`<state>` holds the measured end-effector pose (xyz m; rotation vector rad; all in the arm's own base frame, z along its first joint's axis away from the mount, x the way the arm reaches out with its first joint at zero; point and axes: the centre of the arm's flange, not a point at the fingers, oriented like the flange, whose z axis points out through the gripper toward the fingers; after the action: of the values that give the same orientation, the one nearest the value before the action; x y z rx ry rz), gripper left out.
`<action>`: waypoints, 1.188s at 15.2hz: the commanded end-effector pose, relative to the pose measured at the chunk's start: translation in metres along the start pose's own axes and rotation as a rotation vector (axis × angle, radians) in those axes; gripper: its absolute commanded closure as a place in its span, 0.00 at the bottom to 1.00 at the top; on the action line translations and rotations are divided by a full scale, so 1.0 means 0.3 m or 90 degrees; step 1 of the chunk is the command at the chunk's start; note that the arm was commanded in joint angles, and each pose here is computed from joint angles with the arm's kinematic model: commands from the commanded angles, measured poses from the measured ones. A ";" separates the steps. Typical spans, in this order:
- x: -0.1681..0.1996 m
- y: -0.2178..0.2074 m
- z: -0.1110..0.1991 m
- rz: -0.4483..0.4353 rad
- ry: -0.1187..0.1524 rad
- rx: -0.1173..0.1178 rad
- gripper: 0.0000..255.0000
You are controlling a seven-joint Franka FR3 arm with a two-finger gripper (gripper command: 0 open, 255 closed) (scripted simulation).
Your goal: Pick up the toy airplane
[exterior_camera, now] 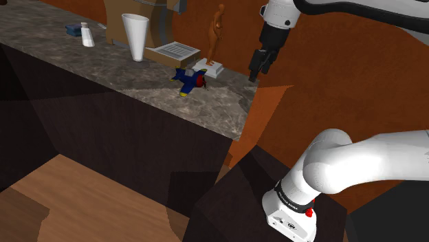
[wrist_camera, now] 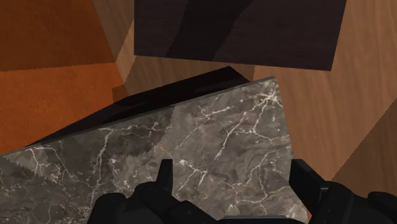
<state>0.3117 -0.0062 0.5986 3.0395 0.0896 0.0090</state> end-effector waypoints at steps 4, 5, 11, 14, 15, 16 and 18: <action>0.140 0.016 0.027 0.000 -0.013 0.011 0.00; 0.186 0.021 0.037 0.000 -0.018 0.014 0.00; 0.463 0.050 0.103 0.001 -0.044 0.036 0.00; 0.601 0.064 0.141 0.002 -0.057 0.047 0.00; 0.646 0.069 0.155 0.002 -0.062 0.050 0.00; 0.692 0.073 0.168 0.002 -0.066 0.054 0.00; 0.783 0.082 0.197 0.002 -0.075 0.061 0.00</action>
<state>0.5331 -0.0225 0.5485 3.1225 0.0784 -0.1672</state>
